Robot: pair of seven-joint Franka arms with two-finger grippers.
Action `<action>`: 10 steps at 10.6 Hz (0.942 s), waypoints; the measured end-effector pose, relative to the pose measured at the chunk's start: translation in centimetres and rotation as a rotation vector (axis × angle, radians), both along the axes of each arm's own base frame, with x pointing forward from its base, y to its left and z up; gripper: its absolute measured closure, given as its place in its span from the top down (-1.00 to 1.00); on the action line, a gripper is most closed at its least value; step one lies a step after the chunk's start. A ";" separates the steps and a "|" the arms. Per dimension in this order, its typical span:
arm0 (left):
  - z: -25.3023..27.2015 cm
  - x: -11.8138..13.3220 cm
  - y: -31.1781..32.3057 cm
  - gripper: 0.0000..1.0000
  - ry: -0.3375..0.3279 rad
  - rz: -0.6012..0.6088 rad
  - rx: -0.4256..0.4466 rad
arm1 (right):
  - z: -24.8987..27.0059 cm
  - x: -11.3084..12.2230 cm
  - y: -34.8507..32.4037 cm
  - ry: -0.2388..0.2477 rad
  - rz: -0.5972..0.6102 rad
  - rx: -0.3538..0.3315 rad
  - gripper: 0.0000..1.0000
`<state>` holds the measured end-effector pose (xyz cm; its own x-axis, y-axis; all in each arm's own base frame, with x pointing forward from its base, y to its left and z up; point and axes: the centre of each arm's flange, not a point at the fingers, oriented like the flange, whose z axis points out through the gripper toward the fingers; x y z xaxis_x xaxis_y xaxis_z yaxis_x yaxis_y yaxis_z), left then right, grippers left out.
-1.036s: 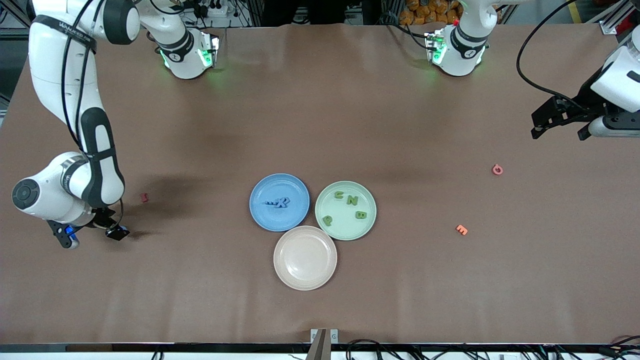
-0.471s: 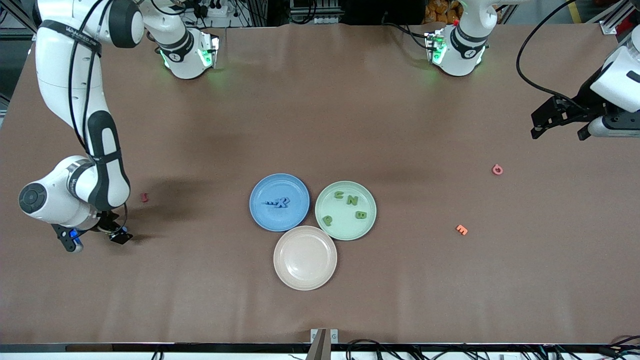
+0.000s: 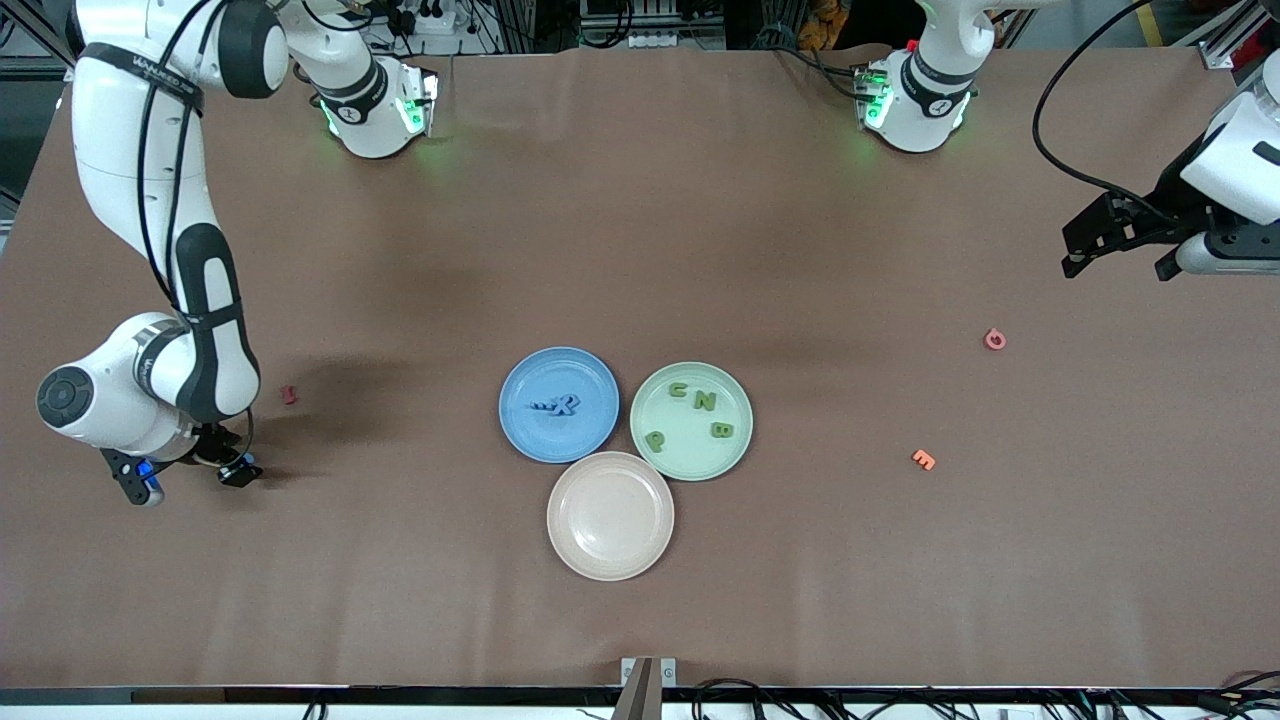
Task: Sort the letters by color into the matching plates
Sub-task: 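Lower the right gripper and close it on the blue c, then carry the blue c over the blue plate with the right gripper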
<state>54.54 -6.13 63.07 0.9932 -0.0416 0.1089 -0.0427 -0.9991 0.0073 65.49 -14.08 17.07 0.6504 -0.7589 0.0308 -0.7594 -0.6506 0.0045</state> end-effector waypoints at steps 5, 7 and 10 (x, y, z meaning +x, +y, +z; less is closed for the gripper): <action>0.0 0.0 0.0 1.00 0.000 0.000 0.000 | 0.4 0.2 -0.4 -0.009 0.019 -0.005 0.15; 0.0 0.0 0.0 1.00 0.000 0.000 0.000 | 0.5 0.3 -0.4 -0.011 0.022 -0.006 0.00; 0.0 0.0 0.0 1.00 0.000 -0.001 0.000 | 0.6 0.4 -0.3 -0.017 0.027 -0.008 -0.15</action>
